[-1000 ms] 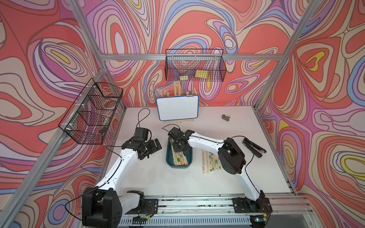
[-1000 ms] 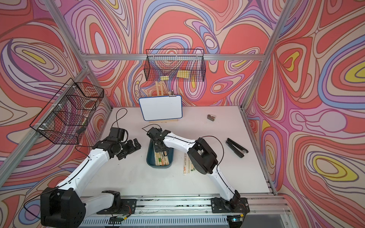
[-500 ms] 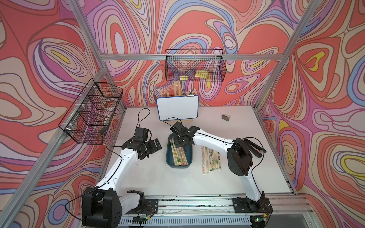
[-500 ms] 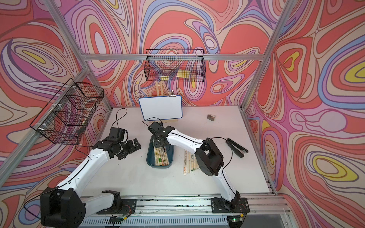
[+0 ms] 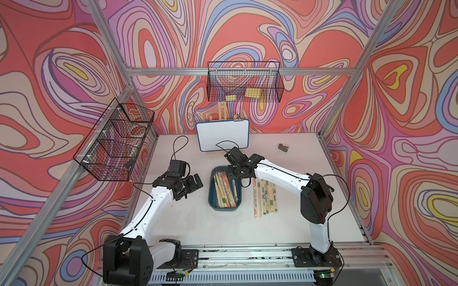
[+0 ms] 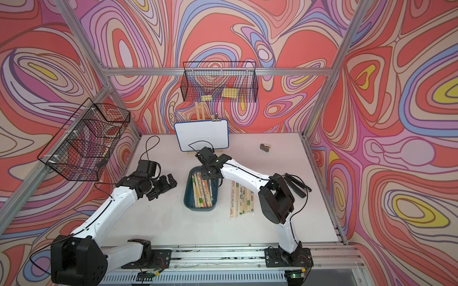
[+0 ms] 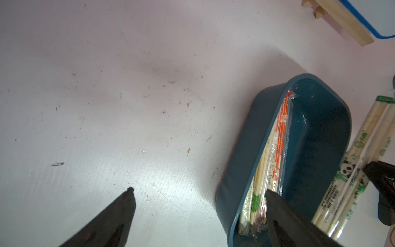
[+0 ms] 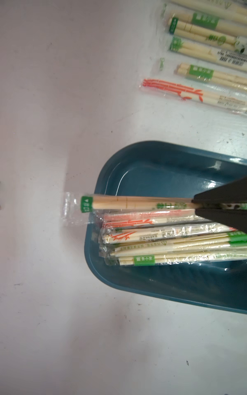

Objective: Take the paired disposable chopsticks out of the storage box
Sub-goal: Pick up the paired disposable chopsticks from the storage box.

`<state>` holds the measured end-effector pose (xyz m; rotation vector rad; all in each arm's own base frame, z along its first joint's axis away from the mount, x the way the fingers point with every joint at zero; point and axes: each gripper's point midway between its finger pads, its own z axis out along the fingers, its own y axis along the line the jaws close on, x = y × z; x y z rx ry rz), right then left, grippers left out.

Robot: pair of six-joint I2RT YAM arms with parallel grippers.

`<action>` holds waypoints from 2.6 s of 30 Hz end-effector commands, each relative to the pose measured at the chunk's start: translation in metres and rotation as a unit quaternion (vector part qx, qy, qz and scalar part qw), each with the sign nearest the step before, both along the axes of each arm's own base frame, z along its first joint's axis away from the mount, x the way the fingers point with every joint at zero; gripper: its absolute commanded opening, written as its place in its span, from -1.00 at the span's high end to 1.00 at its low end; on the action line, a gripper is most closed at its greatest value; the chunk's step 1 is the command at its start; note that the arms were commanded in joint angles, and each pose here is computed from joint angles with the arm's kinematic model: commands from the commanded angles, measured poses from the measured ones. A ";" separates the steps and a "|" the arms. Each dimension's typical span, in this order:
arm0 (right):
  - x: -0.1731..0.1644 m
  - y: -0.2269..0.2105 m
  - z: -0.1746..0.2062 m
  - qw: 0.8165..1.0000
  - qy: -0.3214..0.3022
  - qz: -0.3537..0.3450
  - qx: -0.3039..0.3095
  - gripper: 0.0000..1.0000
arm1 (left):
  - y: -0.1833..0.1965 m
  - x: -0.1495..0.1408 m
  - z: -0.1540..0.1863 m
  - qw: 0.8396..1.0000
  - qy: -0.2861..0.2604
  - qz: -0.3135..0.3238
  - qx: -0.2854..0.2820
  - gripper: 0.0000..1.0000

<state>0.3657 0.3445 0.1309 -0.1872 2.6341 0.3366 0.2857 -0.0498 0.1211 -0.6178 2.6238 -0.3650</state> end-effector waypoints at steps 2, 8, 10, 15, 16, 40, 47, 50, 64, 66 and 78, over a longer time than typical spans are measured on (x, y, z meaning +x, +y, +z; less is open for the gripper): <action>0.003 -0.014 0.012 1.000 -0.007 -0.014 0.019 1.00 | 0.000 -0.002 0.004 1.000 0.002 -0.005 -0.002 -0.99; -0.001 0.002 0.004 0.999 0.015 0.006 0.050 1.00 | -0.001 -0.001 0.004 1.000 0.002 -0.005 -0.005 -1.00; -0.003 0.012 0.003 0.997 0.023 0.019 0.071 1.00 | -0.001 -0.001 0.005 1.000 0.001 -0.006 -0.005 -1.00; -0.008 0.038 0.001 0.990 0.043 0.061 0.120 1.00 | -0.001 -0.002 0.004 1.000 0.002 -0.007 -0.003 -1.00; -0.009 0.042 0.001 0.988 0.046 0.070 0.130 1.00 | -0.001 -0.001 0.004 1.000 0.002 -0.007 -0.004 -1.00; -0.007 0.062 -0.022 0.962 0.103 0.099 0.232 1.00 | -0.001 -0.002 0.001 1.000 0.000 -0.009 -0.004 -1.00; -0.007 0.060 -0.048 0.965 0.126 0.082 0.216 1.00 | -0.002 -0.002 0.001 1.000 0.000 -0.009 -0.007 -0.99; -0.009 0.060 -0.059 0.964 0.137 0.077 0.216 1.00 | -0.002 -0.002 0.000 1.000 0.000 -0.008 -0.007 -1.00; -0.008 0.047 -0.072 0.973 0.135 0.063 0.174 1.00 | -0.003 -0.001 -0.001 1.000 0.002 -0.008 -0.009 -1.00; -0.008 0.047 -0.065 0.973 0.129 0.066 0.177 1.00 | -0.003 -0.001 -0.001 1.000 0.002 -0.009 -0.009 -0.99; -0.004 0.059 -0.019 0.966 0.087 0.095 0.225 1.00 | -0.003 -0.001 -0.002 1.000 0.002 -0.010 -0.009 -0.99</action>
